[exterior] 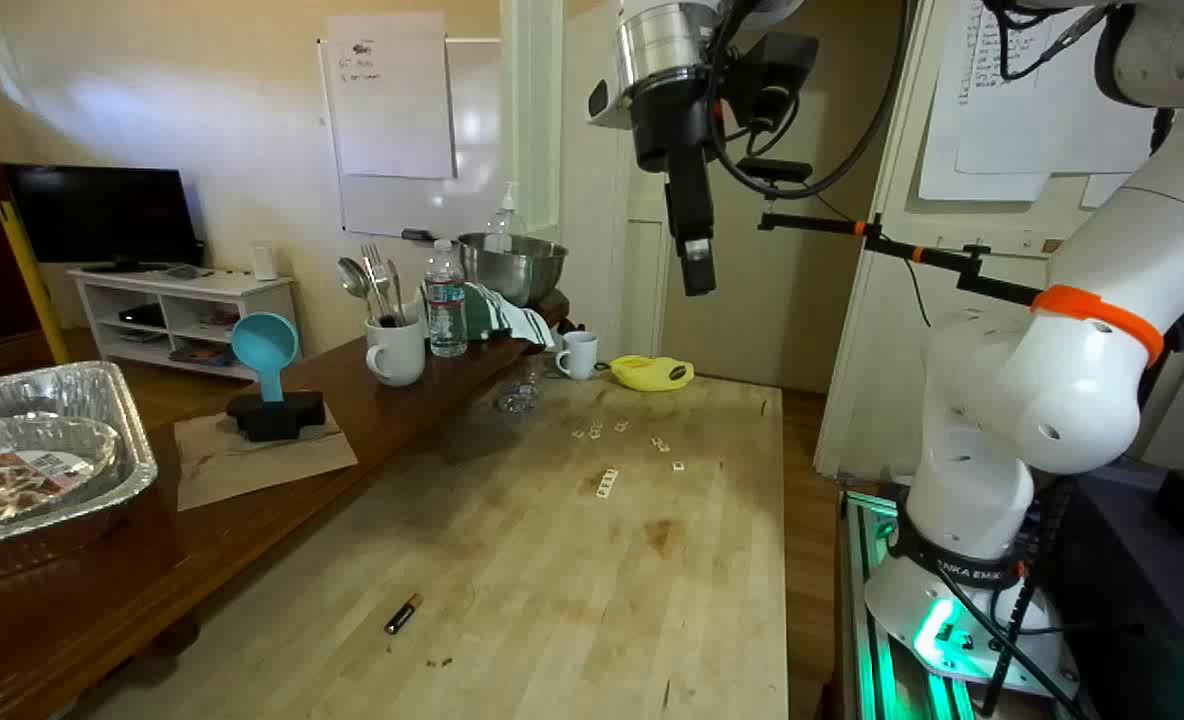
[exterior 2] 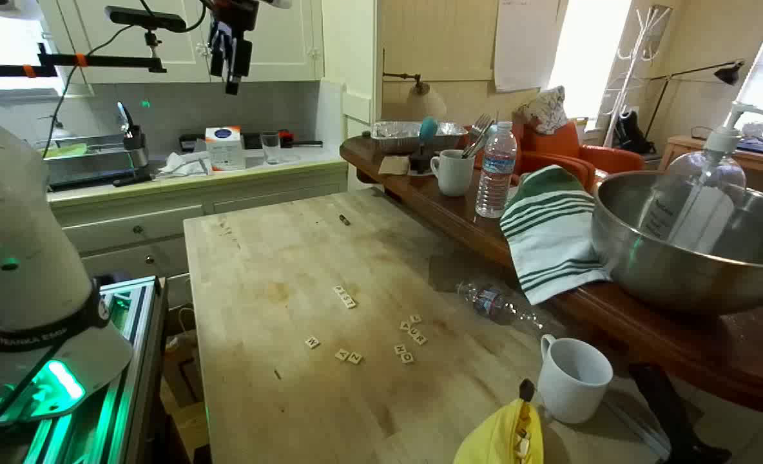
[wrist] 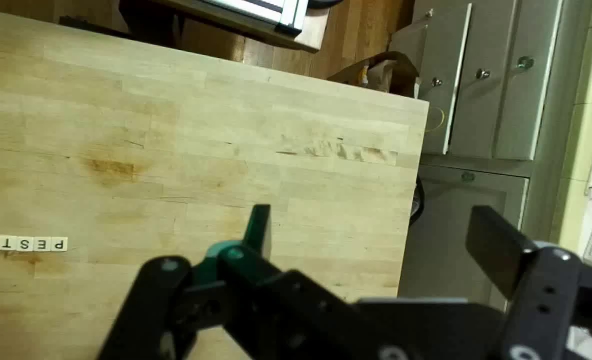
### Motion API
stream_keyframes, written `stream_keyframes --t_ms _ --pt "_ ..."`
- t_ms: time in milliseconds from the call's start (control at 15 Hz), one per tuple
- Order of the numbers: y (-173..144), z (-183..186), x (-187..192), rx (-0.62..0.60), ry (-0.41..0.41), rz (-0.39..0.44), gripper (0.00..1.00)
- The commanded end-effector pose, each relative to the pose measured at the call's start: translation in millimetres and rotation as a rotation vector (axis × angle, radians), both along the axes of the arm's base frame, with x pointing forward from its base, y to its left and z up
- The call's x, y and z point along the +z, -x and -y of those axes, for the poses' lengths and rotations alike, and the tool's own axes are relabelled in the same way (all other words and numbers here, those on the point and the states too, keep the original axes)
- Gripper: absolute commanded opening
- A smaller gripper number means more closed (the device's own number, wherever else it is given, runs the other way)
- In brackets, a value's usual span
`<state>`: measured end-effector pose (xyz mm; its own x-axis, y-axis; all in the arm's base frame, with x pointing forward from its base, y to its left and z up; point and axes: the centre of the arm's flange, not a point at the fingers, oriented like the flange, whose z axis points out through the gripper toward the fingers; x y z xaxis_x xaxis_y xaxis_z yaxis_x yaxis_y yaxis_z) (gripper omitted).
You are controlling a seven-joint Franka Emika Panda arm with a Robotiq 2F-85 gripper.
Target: Move three letter blocks to the far left, then move three more to the left.
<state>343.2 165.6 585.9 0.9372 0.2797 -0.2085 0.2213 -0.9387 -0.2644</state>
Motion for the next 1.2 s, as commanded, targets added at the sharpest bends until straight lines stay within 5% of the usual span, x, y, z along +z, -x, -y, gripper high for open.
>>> stream_keyframes --t_ms 0,667,1133 --pt "0.0 0.0 0.0 0.000 0.000 0.000 1.00" --pt "0.0 0.0 0.0 0.000 0.000 0.000 1.00" --pt "-36.9 54.2 -46.0 -0.117 0.035 0.079 1.00"
